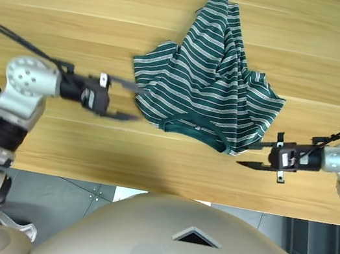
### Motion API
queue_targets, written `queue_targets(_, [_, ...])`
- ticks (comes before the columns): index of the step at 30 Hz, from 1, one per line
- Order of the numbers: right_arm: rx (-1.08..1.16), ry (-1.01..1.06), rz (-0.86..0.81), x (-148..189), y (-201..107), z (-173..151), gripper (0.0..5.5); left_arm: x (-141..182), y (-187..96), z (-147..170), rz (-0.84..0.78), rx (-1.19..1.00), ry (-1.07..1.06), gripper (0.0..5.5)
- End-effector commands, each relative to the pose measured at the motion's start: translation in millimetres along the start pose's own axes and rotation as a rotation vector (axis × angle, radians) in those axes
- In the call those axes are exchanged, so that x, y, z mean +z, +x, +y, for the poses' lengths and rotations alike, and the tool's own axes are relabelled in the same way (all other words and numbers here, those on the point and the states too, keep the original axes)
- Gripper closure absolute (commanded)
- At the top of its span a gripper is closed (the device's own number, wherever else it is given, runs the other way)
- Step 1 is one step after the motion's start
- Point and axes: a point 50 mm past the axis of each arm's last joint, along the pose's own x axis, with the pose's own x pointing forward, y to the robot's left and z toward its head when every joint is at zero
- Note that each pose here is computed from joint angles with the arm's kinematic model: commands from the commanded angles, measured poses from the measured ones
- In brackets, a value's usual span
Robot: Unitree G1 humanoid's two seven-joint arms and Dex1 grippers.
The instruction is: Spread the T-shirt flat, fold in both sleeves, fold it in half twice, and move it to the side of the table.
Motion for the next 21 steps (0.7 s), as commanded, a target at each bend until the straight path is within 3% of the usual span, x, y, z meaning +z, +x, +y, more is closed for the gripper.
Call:
queue_targets(1, [-0.198,-0.056,-0.049,12,-26,-31,4.13,-15,4,33,0.070,0.114,0.068,3.06])
queue_targets(4, [-0.354,-0.081,0.038,1,-30,-54,4.65,-32,10,44,0.165,0.132,0.082,3.52])
queue_targets(9, [-0.375,-0.107,0.178,-16,-24,-63,5.50,-62,15,35,0.365,0.050,0.087,4.41])
queue_targets(15, [-0.361,-0.105,0.277,-31,-24,-62,5.50,-76,21,27,0.461,-0.013,0.101,5.43])
queue_targets(21, [-0.311,-0.093,0.323,-44,-13,-58,5.50,-83,26,32,0.555,-0.006,0.151,5.48])
